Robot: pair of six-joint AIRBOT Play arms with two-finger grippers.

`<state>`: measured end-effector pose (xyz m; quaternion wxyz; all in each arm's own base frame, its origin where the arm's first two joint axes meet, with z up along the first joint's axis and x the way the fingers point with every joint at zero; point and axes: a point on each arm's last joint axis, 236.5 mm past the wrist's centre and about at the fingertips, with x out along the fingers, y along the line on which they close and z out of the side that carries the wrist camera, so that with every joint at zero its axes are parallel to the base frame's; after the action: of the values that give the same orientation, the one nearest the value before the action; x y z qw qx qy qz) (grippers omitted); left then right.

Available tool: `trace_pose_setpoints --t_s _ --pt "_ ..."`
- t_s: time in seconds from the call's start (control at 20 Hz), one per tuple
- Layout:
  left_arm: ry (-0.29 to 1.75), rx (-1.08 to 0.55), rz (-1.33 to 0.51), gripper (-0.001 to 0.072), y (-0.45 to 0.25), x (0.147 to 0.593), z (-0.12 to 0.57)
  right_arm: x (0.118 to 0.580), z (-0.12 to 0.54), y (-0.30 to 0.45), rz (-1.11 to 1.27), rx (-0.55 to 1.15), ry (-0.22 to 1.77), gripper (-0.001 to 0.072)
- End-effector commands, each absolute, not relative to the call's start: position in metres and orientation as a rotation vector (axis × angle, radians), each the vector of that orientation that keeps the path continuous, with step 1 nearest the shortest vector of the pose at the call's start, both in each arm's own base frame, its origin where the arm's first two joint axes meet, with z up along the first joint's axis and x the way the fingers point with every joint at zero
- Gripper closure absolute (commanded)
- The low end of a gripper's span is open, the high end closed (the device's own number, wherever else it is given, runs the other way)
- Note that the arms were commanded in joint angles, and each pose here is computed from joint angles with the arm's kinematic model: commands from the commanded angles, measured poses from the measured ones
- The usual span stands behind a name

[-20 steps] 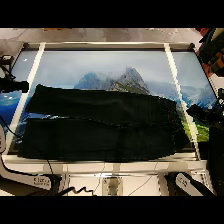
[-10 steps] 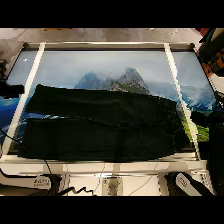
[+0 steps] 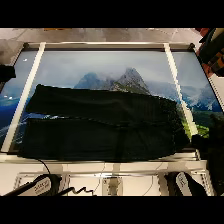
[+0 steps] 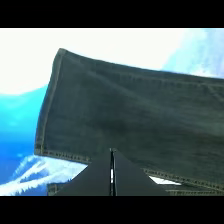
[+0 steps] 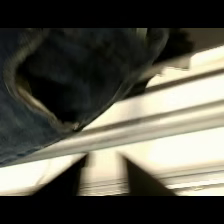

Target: Fold the clothes and pants, and hang the long-sleeved shirts on hangers.

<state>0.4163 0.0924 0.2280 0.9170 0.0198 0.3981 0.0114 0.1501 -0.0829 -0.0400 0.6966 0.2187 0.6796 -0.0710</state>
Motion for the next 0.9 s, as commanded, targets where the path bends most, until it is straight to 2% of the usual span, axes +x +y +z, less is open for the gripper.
trace_pose_setpoints --t_s 0.0,0.2,0.35,0.45,0.65,0.7,0.75,0.8,0.85 --pt "0.773 0.080 -0.003 0.0680 0.084 0.410 0.246 0.137 -0.068 -0.073 -0.252 0.645 1.489 0.0073" --pt "0.806 0.070 -0.010 0.0680 0.086 0.416 0.231 0.153 -0.082 -0.090 -0.378 0.724 1.414 0.0085" --pt "0.806 0.058 -0.023 0.0679 0.082 0.418 0.229 0.190 -0.083 -0.078 -0.329 0.882 1.304 0.0156" --pt "0.798 0.041 -0.044 0.0680 0.076 0.419 0.231 0.213 -0.085 -0.074 -0.299 0.980 1.237 0.0157" --pt "0.791 0.027 -0.061 0.0680 0.071 0.420 0.232 0.207 -0.111 -0.076 -0.320 1.009 1.310 0.0161" --pt "0.792 0.027 -0.061 0.0679 0.071 0.420 0.232 0.205 -0.114 -0.077 -0.320 1.001 1.323 0.0217" --pt "0.792 0.027 -0.061 0.0679 0.071 0.420 0.232 0.204 -0.115 -0.077 -0.301 0.980 1.331 0.0332" --pt "0.791 0.026 -0.061 0.0679 0.071 0.420 0.232 0.203 -0.113 -0.075 -0.261 0.949 1.341 0.0365" --pt "0.791 0.026 -0.061 0.0679 0.071 0.420 0.232 0.204 -0.108 -0.074 -0.220 0.921 1.350 0.0366"
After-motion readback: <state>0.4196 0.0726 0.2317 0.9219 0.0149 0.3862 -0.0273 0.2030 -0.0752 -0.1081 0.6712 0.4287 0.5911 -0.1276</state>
